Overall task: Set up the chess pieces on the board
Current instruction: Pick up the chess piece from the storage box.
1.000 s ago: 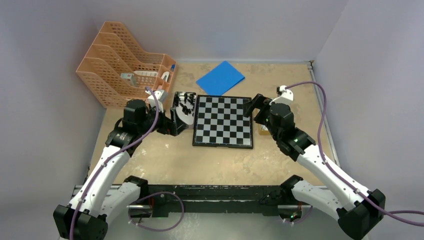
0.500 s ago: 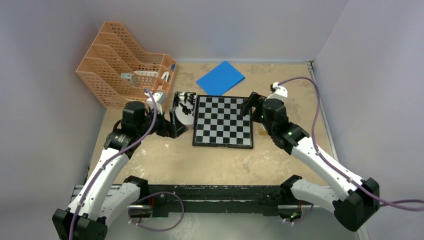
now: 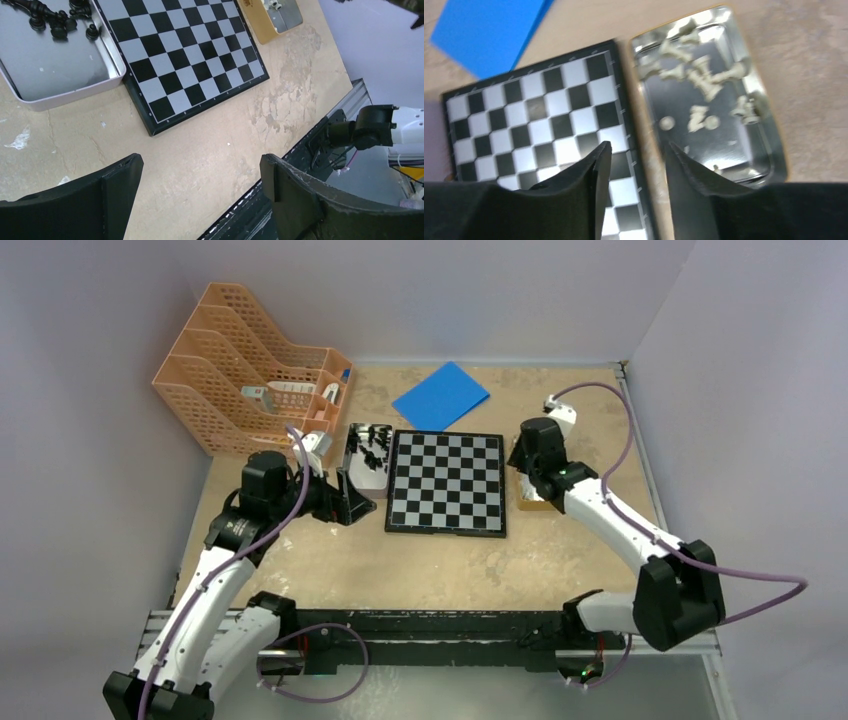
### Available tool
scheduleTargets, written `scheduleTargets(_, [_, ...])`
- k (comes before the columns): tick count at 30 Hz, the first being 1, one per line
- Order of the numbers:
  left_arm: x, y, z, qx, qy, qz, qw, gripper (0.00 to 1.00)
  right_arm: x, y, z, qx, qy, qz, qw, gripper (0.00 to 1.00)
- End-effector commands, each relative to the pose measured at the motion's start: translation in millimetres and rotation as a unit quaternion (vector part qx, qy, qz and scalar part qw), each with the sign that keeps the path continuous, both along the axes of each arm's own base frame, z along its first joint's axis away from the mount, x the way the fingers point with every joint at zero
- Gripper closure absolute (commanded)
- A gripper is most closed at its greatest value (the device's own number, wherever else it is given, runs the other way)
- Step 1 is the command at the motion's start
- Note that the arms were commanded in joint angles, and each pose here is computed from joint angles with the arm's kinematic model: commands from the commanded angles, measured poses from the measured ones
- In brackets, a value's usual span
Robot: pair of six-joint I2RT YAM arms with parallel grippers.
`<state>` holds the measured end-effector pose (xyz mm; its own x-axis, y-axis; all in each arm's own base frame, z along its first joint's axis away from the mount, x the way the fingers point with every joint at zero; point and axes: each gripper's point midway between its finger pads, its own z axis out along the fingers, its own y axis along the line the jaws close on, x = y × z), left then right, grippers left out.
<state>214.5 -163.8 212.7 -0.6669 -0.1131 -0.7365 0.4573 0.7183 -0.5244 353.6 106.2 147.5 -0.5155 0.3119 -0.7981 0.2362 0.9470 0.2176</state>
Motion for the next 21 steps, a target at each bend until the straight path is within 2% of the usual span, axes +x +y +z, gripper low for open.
scheduleTargets(1, [-8,-7,7,-0.021,-0.01,-0.02,1.0,0.12,21,-27,-1,-0.008,-0.005,-0.025,1.0,0.59])
scheduleTargets(3, [-9,-6,8,-0.021,-0.014,-0.018,1.0,0.12,25,-41,-13,-0.017,0.013,-0.042,0.999,0.66])
scheduleTargets(9, [-8,-5,8,-0.021,-0.019,-0.016,0.999,0.13,34,-70,-45,-0.037,0.062,-0.074,0.995,0.73])
scheduleTargets(21, [-8,-8,4,-0.023,-0.009,-0.023,0.999,0.13,43,-81,-78,-0.027,0.085,-0.086,0.992,0.75])
